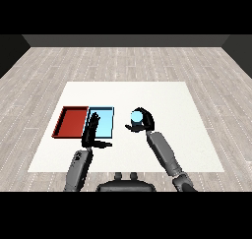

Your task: Pick the blue can and put it in the blue box

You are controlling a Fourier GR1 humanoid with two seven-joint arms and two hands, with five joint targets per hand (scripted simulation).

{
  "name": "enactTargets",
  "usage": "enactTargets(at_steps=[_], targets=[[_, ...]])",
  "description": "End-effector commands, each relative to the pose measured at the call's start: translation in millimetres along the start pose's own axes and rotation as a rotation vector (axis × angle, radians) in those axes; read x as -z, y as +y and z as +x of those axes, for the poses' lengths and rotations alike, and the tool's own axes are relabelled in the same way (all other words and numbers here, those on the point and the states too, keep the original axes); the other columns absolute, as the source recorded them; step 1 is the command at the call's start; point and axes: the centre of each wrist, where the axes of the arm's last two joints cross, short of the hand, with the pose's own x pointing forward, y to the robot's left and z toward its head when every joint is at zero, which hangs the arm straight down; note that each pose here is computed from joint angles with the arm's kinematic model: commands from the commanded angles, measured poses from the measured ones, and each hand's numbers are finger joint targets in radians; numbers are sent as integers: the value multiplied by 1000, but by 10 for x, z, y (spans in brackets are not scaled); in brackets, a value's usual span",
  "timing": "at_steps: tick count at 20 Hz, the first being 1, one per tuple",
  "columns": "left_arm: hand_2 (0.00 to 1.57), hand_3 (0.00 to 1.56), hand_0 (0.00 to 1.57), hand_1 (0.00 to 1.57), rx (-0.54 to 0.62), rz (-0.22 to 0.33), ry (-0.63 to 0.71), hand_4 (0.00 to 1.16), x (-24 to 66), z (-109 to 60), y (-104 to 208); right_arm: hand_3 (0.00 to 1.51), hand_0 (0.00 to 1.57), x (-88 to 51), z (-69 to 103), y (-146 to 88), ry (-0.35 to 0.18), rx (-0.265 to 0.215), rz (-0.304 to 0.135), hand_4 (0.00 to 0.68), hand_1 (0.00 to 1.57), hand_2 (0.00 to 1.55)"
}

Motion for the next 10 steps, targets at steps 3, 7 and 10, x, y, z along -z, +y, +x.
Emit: enactTargets(at_steps=[3, 7, 10], targets=[[0, 0, 0, 0, -9, -23, 25, 0, 88, -14, -93, 1424, 1432, 15, 125, 21, -29, 3, 12, 661, 1432, 1451], [0, 0, 0, 0, 2, -42, 43, 0, -10, -168, -273, 1423, 1429, -240, 219, 47, -31, -5, 19, 660, 1429, 1451], [0, 0, 0, 0, -32, -69, 57, 0, 194, -134, -265, 1403, 1424, -39, 158, 76, -44, 13, 40, 652, 1424, 1425]])
